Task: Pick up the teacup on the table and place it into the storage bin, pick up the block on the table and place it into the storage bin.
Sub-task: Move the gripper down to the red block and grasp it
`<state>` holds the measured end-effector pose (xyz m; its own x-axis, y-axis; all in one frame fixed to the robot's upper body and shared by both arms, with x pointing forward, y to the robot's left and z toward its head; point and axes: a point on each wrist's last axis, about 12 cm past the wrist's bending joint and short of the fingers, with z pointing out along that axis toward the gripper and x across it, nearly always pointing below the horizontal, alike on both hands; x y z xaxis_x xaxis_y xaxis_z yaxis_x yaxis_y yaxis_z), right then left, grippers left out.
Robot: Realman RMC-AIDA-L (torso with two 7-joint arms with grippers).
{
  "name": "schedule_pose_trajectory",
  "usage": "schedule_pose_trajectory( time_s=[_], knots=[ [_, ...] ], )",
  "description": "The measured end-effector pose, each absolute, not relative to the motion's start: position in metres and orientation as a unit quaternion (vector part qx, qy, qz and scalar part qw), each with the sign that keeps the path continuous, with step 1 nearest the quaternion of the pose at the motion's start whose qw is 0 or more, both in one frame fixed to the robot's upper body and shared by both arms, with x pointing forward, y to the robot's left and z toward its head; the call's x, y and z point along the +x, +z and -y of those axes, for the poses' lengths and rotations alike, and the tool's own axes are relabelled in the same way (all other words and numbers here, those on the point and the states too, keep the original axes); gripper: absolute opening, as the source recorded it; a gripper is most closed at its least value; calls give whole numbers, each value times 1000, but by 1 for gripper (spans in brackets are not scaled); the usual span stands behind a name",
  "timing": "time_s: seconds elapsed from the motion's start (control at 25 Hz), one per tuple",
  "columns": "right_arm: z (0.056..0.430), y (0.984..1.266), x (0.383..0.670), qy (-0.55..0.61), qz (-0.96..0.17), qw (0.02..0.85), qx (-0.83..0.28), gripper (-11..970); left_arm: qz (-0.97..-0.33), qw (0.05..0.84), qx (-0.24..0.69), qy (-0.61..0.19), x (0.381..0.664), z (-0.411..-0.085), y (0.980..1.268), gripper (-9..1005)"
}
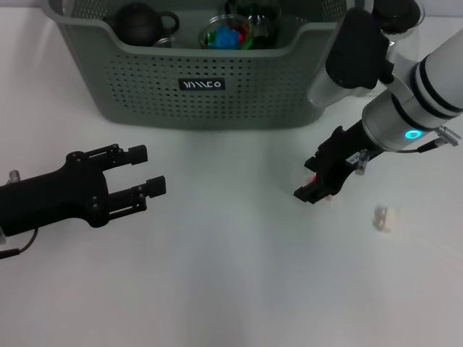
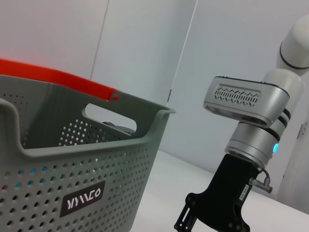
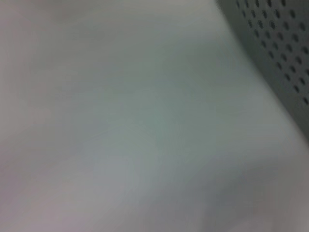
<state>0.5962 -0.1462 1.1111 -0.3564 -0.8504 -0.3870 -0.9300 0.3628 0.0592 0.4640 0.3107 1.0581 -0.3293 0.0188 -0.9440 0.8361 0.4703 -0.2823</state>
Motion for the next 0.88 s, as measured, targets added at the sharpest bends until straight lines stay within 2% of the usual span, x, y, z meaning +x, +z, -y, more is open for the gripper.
schedule_pose_trajectory(
  time_s=[0.88],
  knots=[
    [156, 1107, 593, 133, -825, 123, -535, 617, -705, 492, 302, -412, 465, -311, 1057, 687]
  ],
)
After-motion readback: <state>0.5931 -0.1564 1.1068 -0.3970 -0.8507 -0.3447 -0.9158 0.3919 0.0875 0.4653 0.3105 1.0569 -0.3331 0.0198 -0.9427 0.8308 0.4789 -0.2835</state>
